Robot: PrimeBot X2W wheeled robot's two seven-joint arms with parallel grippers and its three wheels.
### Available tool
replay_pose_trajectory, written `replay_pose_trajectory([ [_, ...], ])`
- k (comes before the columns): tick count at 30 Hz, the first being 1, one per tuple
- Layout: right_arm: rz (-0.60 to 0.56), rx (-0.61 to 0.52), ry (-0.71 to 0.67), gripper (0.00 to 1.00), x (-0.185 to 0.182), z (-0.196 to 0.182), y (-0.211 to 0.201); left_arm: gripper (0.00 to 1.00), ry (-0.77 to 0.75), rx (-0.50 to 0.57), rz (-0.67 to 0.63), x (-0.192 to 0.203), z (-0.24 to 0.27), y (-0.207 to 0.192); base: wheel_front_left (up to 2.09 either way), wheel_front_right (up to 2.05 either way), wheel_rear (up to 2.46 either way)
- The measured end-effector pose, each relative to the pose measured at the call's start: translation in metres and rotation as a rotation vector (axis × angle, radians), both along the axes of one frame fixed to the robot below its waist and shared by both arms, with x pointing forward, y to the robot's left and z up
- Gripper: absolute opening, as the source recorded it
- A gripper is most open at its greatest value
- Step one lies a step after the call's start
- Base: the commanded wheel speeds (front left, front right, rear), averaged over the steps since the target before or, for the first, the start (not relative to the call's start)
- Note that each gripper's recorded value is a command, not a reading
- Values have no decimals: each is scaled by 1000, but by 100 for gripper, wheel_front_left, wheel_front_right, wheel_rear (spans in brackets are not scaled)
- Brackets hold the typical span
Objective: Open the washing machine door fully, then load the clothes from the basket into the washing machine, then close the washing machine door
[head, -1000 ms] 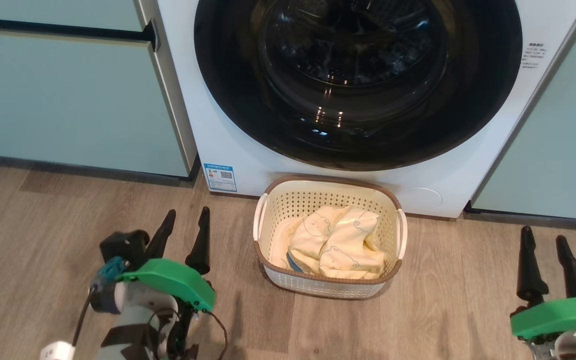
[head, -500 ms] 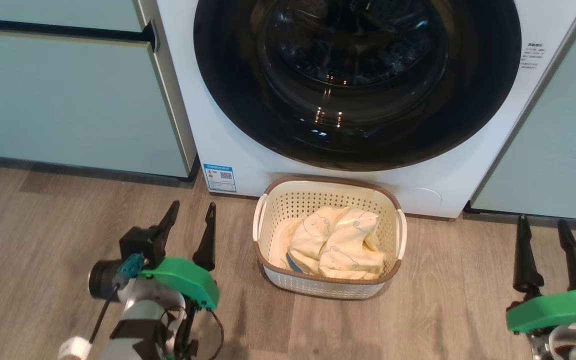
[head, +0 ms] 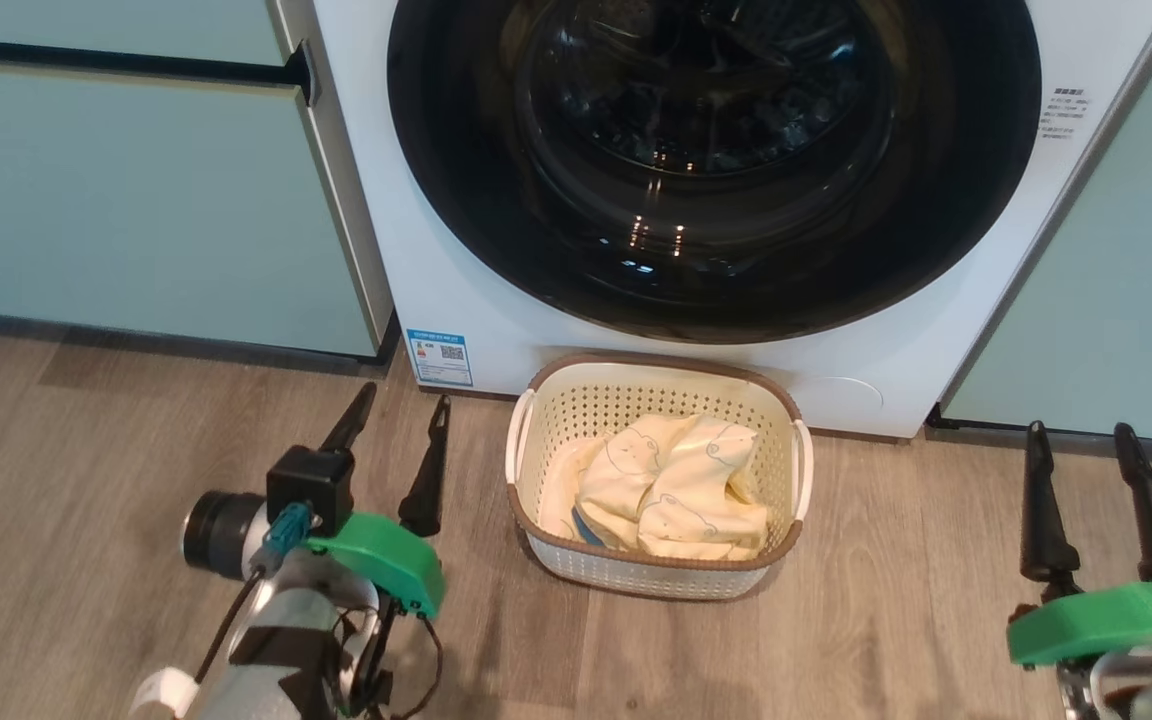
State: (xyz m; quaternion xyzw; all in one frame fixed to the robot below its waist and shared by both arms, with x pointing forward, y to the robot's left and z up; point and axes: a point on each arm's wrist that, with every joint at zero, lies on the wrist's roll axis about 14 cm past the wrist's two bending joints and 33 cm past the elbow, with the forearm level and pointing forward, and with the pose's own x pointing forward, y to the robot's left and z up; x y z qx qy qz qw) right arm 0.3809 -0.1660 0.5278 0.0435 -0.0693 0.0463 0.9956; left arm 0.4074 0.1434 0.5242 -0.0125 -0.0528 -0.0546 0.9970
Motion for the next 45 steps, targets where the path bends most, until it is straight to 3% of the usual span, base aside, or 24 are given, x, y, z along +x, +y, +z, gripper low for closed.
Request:
replay_pose_trajectory([
  [23,-9,12,11,100,0,-3,-3,100,1,-9,12,1,0,6,-1,2,-2],
  [45,-7,98,54,100,-2,-16,-1,100,6,-28,25,4,0,9,-23,85,-62],
])
